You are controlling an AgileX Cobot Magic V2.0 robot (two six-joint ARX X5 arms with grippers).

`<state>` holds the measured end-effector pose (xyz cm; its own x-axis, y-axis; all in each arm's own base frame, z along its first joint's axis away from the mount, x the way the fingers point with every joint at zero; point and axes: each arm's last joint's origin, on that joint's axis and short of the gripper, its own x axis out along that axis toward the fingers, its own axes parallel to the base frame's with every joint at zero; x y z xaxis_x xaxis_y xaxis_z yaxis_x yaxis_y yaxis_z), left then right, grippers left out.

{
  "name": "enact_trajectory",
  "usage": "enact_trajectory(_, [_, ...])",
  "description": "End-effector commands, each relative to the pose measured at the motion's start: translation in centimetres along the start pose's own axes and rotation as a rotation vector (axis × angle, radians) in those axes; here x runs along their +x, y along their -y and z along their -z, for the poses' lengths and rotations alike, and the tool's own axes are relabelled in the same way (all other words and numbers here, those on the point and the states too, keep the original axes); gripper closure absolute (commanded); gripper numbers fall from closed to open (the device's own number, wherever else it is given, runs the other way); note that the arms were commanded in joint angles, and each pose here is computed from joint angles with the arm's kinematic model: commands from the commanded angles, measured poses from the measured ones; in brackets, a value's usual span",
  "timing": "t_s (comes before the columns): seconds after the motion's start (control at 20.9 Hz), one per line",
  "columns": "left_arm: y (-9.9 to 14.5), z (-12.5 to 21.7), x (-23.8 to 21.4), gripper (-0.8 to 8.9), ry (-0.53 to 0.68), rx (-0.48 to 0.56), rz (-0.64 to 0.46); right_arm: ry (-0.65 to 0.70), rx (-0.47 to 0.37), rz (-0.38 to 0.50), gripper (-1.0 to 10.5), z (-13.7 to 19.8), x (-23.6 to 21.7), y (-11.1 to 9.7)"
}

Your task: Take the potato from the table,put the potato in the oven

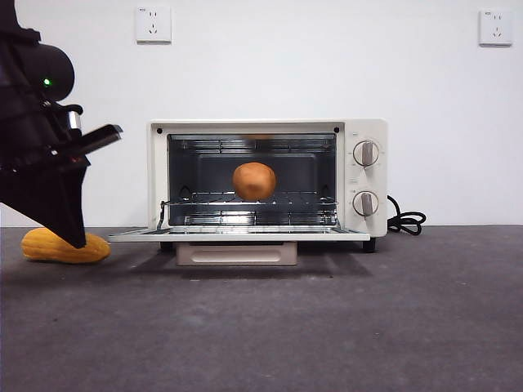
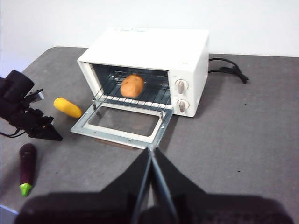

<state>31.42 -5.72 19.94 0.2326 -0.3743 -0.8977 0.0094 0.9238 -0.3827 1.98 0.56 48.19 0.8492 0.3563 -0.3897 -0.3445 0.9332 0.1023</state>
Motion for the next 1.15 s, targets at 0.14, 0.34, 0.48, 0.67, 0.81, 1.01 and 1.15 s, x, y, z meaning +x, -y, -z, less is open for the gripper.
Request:
enact_trajectory(0.14, [-0.2, -0.6, 0.9, 8.19, 0.035, -0.065, 0.008, -0.022, 0.001, 0.012, 9.5, 0.2, 0.1, 0.1])
enact_trajectory(0.34, [-0.5, -0.7, 1.8, 8.19, 0.014, -0.092, -0.002, -0.022, 0.001, 0.013, 9.5, 0.2, 0.1, 0.1])
enact_trajectory(0.48, [-0.8, -0.8, 2.7, 8.19, -0.006, -0.114, -0.002, -0.021, 0.001, 0.015, 9.5, 0.2, 0.1, 0.1])
enact_trajectory(0.67, [-1.0, -1.1, 3.8, 8.19, -0.018, -0.164, 0.04, -0.021, 0.002, 0.015, 9.5, 0.2, 0.1, 0.1])
enact_trajectory(0.81, [-1.1, -1.3, 4.2, 8.19, -0.013, -0.19, 0.055, -0.021, 0.006, 0.015, 9.5, 0.2, 0.1, 0.1])
enact_trajectory(1.01, [-1.0, -1.7, 4.2, 8.19, 0.022, -0.205, 0.068, -0.021, 0.006, 0.016, 9.5, 0.2, 0.1, 0.1])
enact_trajectory(1.15, [-0.9, -1.9, 4.2, 8.19, 0.048, -0.226, 0.08, -0.021, 0.007, 0.016, 9.5, 0.2, 0.1, 0.1])
